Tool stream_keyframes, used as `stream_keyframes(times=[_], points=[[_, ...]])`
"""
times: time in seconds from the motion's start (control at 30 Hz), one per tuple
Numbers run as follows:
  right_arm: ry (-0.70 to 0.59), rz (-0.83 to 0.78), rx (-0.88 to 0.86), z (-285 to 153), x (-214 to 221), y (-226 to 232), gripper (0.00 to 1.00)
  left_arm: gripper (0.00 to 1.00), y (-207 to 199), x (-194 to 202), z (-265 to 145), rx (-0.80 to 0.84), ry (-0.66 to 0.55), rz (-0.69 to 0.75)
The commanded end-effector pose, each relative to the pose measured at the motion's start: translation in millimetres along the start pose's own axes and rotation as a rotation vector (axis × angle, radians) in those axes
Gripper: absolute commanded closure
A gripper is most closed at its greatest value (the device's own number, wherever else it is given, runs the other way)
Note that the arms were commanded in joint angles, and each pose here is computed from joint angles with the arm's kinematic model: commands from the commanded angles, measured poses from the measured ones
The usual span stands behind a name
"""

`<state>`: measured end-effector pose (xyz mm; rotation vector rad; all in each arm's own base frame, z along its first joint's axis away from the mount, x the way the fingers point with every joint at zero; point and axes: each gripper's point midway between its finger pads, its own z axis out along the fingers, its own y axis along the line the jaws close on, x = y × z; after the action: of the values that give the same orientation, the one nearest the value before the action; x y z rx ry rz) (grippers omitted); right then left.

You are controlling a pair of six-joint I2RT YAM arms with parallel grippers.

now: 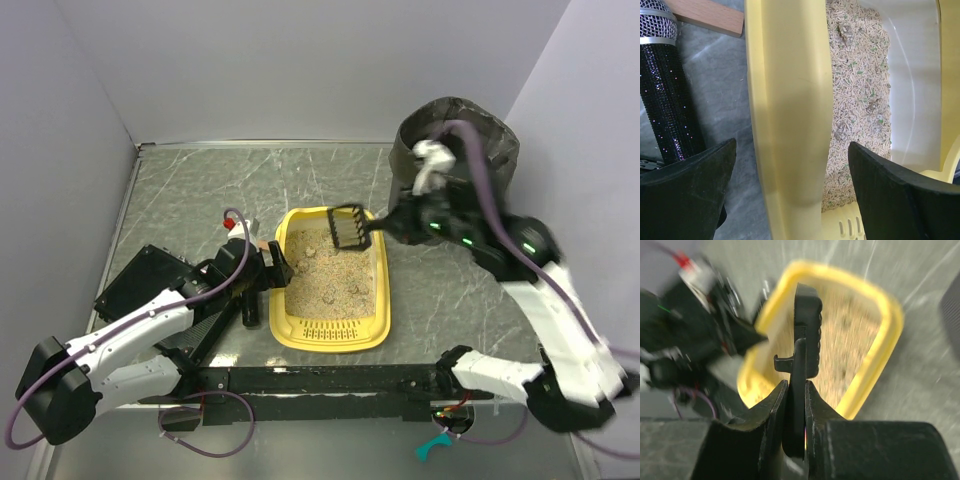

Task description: Clean the litter box

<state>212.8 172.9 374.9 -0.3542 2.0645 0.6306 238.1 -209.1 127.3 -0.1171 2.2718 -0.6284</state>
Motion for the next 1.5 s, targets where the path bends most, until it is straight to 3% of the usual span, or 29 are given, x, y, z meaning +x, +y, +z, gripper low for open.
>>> stream_keyframes(times=[0.0, 0.13, 0.27, 0.43, 0.87, 1.1, 1.47], points=[[0.259, -0.016, 0.024, 25, 57, 0, 1.0, 0.03, -18, -16, -2, 0.055, -0.042, 0.006], [0.351, 0.028, 0.314, 49, 81, -45, 1.0, 0.04, -18, -13, 0, 0.062, -0.031, 0.011], [0.394, 0.047, 0.428, 73, 94, -56, 1.0, 0.07, -18, -11, 3, 0.06, -0.021, 0.023], [0.385, 0.066, 0.565, 107, 81, -69, 1.0, 0.07, -19, -7, 8, 0.059, 0.003, 0.029], [0.351, 0.111, 0.514, 179, 72, -54, 1.0, 0.08, -13, -5, 16, 0.02, 0.01, 0.017], [0.418, 0.114, 0.413, 212, 73, -33, 1.0, 0.09, -12, -2, 16, 0.029, 0.005, 0.006], [0.505, 0.187, 0.209, 217, 100, 1, 1.0, 0.1, -16, -1, 16, 0.054, 0.001, -0.008]])
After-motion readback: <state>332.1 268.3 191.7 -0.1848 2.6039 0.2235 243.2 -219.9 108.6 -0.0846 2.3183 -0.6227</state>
